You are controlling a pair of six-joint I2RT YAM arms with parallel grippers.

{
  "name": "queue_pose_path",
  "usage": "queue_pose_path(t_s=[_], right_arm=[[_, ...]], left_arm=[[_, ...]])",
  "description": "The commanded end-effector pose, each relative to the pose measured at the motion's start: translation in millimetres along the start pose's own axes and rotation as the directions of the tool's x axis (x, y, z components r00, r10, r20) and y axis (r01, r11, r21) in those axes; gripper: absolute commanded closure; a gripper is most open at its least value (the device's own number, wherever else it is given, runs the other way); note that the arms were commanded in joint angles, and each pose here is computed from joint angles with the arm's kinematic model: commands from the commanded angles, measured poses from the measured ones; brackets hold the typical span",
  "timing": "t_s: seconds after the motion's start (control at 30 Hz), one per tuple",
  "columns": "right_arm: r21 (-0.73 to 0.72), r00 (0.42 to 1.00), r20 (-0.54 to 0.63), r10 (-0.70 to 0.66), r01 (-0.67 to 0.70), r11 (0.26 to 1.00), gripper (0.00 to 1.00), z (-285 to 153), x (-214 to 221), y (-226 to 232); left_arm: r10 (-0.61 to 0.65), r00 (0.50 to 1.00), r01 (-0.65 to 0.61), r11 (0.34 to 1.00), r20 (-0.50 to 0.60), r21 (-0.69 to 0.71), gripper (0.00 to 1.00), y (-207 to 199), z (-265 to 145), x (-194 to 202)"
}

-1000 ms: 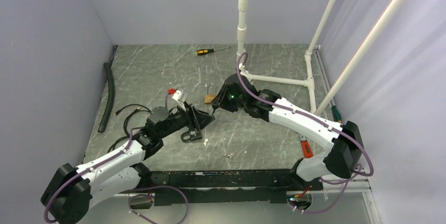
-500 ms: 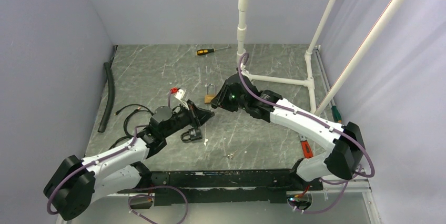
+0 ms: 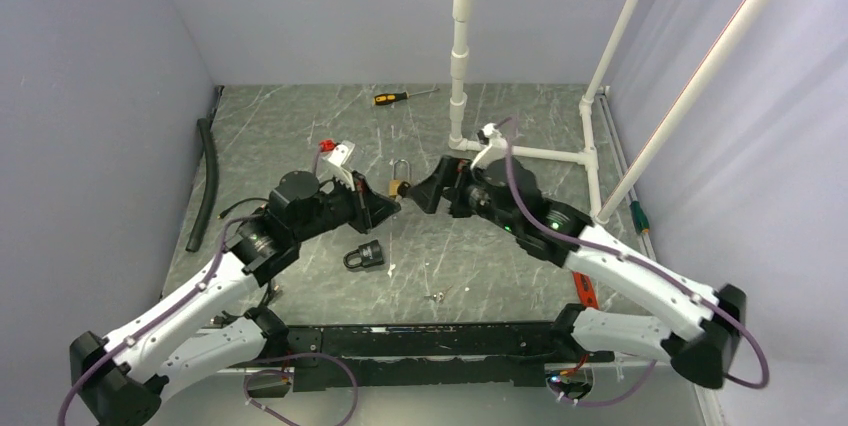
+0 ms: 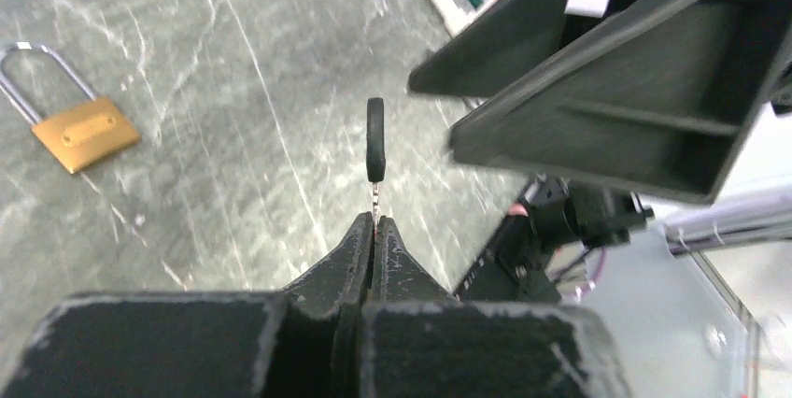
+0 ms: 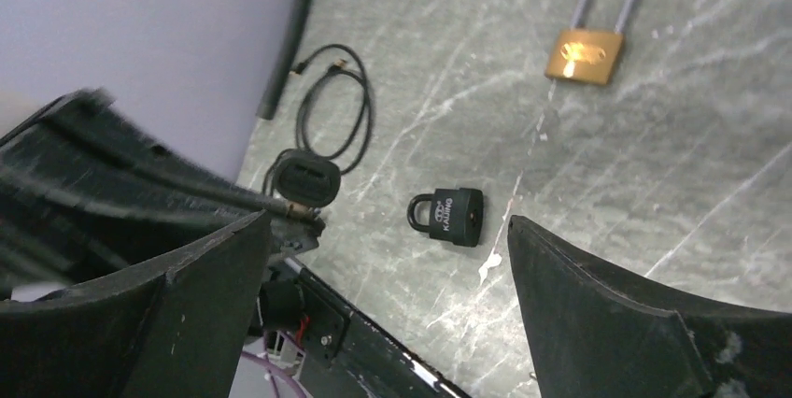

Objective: Unlock with the key

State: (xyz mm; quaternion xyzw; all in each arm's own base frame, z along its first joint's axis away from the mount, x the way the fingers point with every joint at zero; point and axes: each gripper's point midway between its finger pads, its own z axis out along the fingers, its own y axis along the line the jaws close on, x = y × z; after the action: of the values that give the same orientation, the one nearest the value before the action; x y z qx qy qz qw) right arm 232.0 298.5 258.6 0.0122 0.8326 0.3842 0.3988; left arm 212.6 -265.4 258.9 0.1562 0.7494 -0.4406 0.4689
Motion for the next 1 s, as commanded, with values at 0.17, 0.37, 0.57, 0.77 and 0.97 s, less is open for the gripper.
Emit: queue_pose_path(t_s=[0.17, 0.37, 0.57, 0.77, 0.97], right_arm=[[-0.680, 0.869, 0.138, -0.476, 0.432, 0.592, 0.01, -94.1, 34.9, 84.1], [-0.796, 0.835, 0.165, -0.524, 0.427, 0.430, 0.01, -128.8, 57.0, 89.3], [-0.852, 0.835, 0.168, -0.524, 0.390, 0.350, 0.18, -138.9, 66.4, 95.3], [-0.869, 0.848, 0.167, -0.503, 0.368, 0.332, 0.24, -140.5, 65.0, 101.6], [-0.888, 0.868, 0.105, -0.485, 0.302, 0.348, 0.39, -126.2, 71.6, 109.0]], left_arm=[[0.014, 0.938, 0.032, 0.992, -0.345, 0.126, 1.00, -47.6, -66.2, 33.0], [0.045, 0.897, 0.086, 0.958, -0.439, 0.272, 1.00, -84.1, -96.7, 33.9], [0.060, 0.899, 0.095, 0.941, -0.434, 0.325, 1.00, -97.4, -109.2, 29.0], [0.090, 0.888, 0.109, 0.911, -0.450, 0.398, 1.00, -107.7, -118.0, 33.4], [0.101, 0.879, 0.121, 0.898, -0.466, 0.422, 1.00, -108.8, -119.6, 39.5]])
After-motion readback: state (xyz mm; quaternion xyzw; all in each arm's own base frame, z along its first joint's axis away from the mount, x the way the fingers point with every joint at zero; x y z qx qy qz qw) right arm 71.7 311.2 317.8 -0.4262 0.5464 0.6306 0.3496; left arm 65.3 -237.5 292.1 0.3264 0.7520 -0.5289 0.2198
